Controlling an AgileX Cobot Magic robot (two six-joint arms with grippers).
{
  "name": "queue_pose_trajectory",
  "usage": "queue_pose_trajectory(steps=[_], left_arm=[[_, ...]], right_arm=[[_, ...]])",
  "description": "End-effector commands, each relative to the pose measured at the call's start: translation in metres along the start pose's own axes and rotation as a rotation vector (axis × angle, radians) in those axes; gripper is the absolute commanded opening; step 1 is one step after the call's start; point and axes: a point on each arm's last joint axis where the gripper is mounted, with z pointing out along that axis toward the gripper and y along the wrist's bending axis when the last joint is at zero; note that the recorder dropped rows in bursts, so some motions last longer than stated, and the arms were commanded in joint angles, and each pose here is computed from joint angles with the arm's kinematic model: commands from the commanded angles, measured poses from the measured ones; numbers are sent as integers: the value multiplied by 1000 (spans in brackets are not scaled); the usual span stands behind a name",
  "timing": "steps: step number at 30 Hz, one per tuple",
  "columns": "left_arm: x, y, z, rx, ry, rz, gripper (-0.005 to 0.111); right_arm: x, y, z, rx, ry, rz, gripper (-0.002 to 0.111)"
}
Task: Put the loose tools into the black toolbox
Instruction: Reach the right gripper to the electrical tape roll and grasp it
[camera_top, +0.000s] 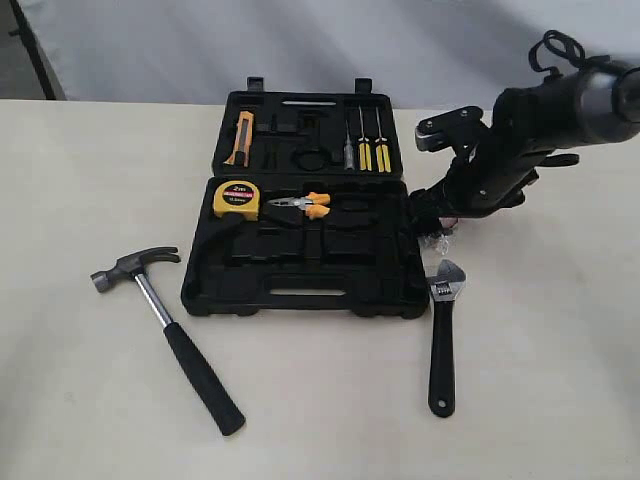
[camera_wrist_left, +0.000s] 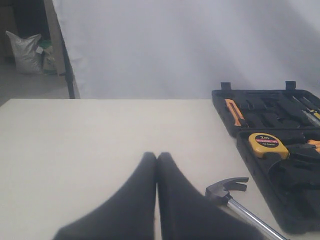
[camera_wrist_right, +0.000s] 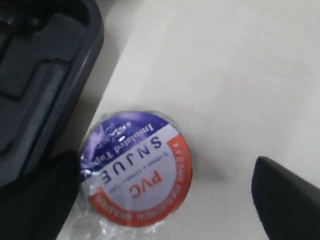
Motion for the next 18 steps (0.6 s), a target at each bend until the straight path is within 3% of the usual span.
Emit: queue_pose_trajectory(steps=[1,4,10,18], left_arm=[[2,0,-1,14,-7,-22,1],[2,0,-1,14,-7,-22,1],[2,0,-1,14,-7,-22,1],[2,0,-1,14,-7,-22,1]], right_arm=[[-7,-3,1,4,-29,-19,83],[-8,-3,1,6,-44,-19,62],[-9,-3,1,7,-46,-19,1],[-21,-6,-45,17,-99,-14,-1]])
